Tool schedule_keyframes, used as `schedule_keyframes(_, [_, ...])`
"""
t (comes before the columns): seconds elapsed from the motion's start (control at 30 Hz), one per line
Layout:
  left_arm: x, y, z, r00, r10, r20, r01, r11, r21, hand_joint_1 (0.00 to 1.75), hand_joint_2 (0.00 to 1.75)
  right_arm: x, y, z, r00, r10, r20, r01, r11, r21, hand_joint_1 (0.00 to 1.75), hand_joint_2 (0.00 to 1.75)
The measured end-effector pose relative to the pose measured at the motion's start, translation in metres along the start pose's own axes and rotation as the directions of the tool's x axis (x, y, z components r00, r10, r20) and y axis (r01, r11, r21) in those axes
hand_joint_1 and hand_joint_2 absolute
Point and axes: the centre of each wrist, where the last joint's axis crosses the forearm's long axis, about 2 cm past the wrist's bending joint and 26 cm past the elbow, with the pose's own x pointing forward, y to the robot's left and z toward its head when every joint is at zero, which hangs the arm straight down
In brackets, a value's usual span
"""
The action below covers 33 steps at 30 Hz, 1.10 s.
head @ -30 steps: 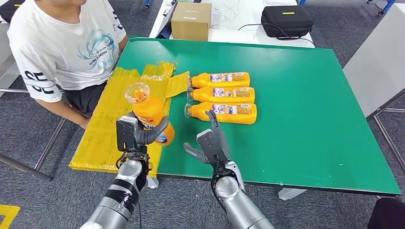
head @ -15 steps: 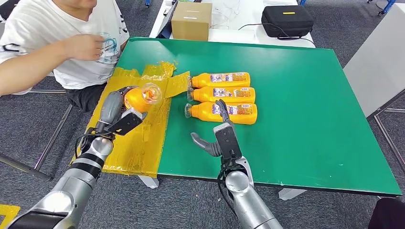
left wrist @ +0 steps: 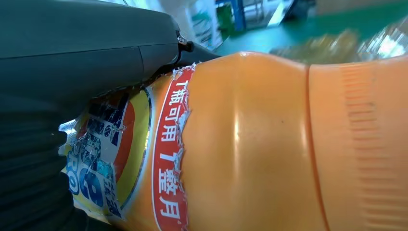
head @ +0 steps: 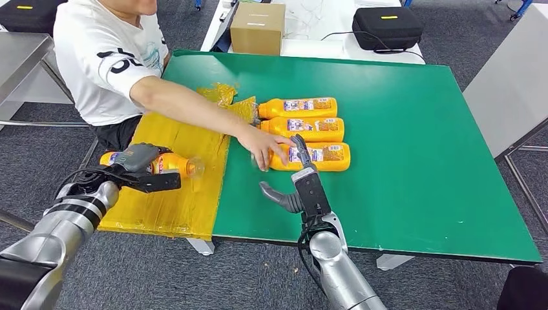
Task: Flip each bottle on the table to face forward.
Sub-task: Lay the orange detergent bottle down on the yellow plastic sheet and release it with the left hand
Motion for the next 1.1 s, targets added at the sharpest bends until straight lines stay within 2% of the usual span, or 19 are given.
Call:
schedule_keyframes(0.17, [-0.001,-0.008,0.001,0.987,-0.14,-0.079,0.13,0.984,-0.12,1.75,1.75,0.002,0.002,-0.002,1.0,-0.012,0.003,0.012,1.0,0.011,0.0,1.75])
schedule_keyframes(0.33, [0.009,-0.01,-0.006,0.948,-0.29,-0.129,0.264,0.947,-0.184,1.75,1.75,0.006,0.007,-0.007,1.0,-0.017,0.012,0.017,1.0,0.026,0.0,1.75])
schedule_keyframes(0.37, [0.012,-0.011,-0.007,0.945,-0.301,-0.13,0.274,0.943,-0.189,1.59,1.75,0.006,0.009,-0.008,1.0,-0.016,0.015,0.016,0.999,0.031,0.0,1.75])
schedule_keyframes(0.47, [0.018,-0.015,-0.01,0.947,-0.3,-0.116,0.274,0.942,-0.195,0.53,1.75,0.007,0.01,-0.01,1.0,-0.013,0.016,0.013,0.999,0.042,0.0,1.75])
schedule_keyframes(0.5, [0.019,-0.015,-0.011,0.95,-0.294,-0.109,0.27,0.943,-0.193,0.33,1.75,0.007,0.011,-0.01,1.0,-0.013,0.016,0.012,0.999,0.045,0.0,1.75])
schedule_keyframes(0.57, [0.022,-0.017,-0.012,0.956,-0.278,-0.092,0.258,0.948,-0.186,0.33,1.75,0.006,0.011,-0.01,1.0,-0.012,0.014,0.011,0.999,0.049,0.0,1.75])
schedule_keyframes(0.7, [0.026,-0.019,-0.014,0.962,-0.263,-0.077,0.246,0.953,-0.177,0.0,1.75,0.006,0.011,-0.011,1.0,-0.012,0.013,0.011,0.998,0.056,0.0,1.75])
schedule_keyframes(0.87, [0.027,-0.02,-0.014,0.974,-0.222,-0.051,0.21,0.962,-0.172,0.0,1.75,0.005,0.011,-0.011,1.0,-0.008,0.01,0.008,0.998,0.06,0.0,1.75])
schedule_keyframes(1.1, [0.033,-0.032,-0.013,0.998,0.036,0.043,-0.031,0.994,-0.107,0.0,1.75,0.004,0.009,-0.016,1.0,0.02,0.002,-0.02,0.997,0.068,0.0,1.75])
